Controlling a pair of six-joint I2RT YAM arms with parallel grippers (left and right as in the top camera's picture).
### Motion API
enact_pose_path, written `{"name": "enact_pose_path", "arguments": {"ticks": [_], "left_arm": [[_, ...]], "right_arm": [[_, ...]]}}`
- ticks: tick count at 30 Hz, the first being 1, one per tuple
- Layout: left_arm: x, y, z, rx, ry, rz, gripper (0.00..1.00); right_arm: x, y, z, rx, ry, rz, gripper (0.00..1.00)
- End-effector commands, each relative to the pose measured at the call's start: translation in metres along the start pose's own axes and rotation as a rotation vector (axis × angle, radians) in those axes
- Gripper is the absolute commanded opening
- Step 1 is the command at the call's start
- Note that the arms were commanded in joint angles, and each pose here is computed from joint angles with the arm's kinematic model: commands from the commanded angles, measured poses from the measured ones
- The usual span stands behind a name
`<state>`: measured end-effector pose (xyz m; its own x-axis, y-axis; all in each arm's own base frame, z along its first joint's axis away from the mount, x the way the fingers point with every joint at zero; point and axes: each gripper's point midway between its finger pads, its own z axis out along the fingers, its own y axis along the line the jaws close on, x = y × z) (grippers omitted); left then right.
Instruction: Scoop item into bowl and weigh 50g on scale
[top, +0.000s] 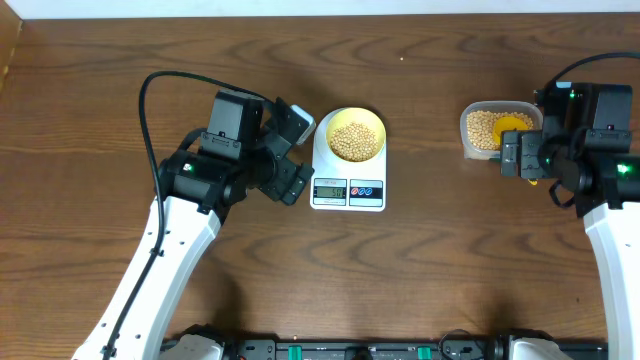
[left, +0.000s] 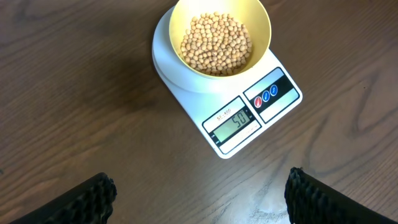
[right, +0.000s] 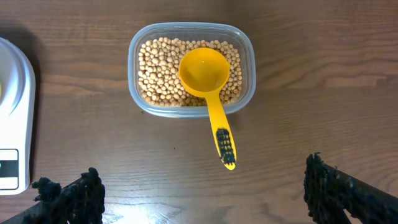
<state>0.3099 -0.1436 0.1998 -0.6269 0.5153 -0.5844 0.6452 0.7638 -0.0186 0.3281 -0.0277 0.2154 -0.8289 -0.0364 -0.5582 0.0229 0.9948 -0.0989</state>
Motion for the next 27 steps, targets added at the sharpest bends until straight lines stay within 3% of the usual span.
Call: {"name": "enact_pose_path", "arguments": {"ticks": [1,18,19,20,23,27], "left_arm": [[0.004,-0.004,0.001,0.017,0.005,0.014,0.89],[0.004,-0.004,0.001,0.017,0.004,0.014,0.89],[0.005,-0.004,0.000,0.019,0.008,0.013,0.77],[0.006,-0.005,-0.001,0.019,0.009,0.013,0.77],[0.005,-0.006,-0.007,0.015,-0.003,0.016,1.00],[0.002,-0.007,-0.014,0.007,-0.026,0.022,1.00]], "right_arm": [[-0.005,0.000,-0.003,0.001,-0.014,-0.007,0.99],[-0.005,0.000,-0.003,0.001,-0.014,-0.007,0.99],[-0.005,0.000,-0.003,0.001,-0.014,-0.007,0.99],[-0.005,0.000,-0.003,0.001,-0.014,-0.007,0.99],[-0.005,0.000,-0.003,0.001,-0.014,-0.007,0.99],[-0.005,0.000,-0.003,0.001,-0.014,-0.007,0.99]]}}
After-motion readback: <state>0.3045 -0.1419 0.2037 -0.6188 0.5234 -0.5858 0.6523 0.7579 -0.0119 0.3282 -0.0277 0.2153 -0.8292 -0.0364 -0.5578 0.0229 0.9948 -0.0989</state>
